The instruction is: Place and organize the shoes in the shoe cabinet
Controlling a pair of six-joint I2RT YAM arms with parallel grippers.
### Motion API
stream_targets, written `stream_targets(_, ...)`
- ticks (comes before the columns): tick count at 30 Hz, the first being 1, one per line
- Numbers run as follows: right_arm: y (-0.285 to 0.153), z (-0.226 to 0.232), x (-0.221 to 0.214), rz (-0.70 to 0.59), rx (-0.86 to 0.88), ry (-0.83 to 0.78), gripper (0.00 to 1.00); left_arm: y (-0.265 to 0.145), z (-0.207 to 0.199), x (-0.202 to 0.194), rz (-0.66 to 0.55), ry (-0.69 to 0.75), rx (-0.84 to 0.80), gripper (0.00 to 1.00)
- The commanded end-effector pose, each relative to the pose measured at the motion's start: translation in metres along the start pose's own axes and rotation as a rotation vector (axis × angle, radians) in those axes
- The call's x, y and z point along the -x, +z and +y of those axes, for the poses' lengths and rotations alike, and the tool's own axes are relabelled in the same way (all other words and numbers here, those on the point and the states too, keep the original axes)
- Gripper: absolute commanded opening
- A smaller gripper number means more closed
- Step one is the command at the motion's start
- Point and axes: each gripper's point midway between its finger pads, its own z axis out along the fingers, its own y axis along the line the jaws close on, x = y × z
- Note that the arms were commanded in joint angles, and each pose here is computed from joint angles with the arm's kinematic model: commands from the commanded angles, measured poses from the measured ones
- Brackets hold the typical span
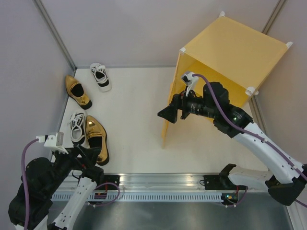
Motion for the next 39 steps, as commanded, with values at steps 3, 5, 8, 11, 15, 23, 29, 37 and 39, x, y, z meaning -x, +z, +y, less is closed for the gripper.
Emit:
stream_targets(3, 0.036, 0.024, 0.03, -0.083, -0.008, -0.077, 0.92, -0.008, 0.0, 0.002, -0.018, 0.025, -0.009, 1.0)
stream_targets(5, 0.048, 0.032, 0.039, -0.107, -0.004, -0.097, 0.92, -0.008, 0.005, 0.003, -0.029, 0.029, 0.018, 1.0)
stream_targets(8, 0.071, 0.042, 0.048, -0.141, 0.01, -0.122, 0.93, -0.009, 0.008, 0.003, -0.033, 0.033, 0.027, 1.0)
stream_targets(11, 0.092, 0.042, 0.067, -0.212, -0.007, -0.139, 0.97, -0.009, 0.009, 0.003, -0.039, 0.031, 0.033, 1.0)
stream_targets(15, 0.114, 0.029, 0.093, -0.294, -0.095, -0.186, 0.98, -0.009, 0.009, 0.002, -0.034, 0.028, 0.033, 1.0)
stream_targets(23, 0.17, -0.002, 0.123, -0.367, -0.238, -0.264, 0.98, -0.005, 0.011, -0.003, -0.012, 0.021, 0.044, 1.0)
stream_targets(29, 0.203, -0.026, 0.126, -0.383, -0.265, -0.273, 0.98, -0.004, 0.012, -0.004, -0.007, 0.019, 0.05, 1.0)
stream_targets(37, 0.217, -0.074, 0.137, -0.396, -0.371, -0.263, 0.98, 0.003, 0.017, -0.01, 0.024, 0.023, 0.071, 1.0)
stream_targets(39, 0.209, -0.095, 0.144, -0.421, -0.469, -0.236, 0.98, 0.006, 0.017, -0.011, 0.032, 0.025, 0.073, 1.0)
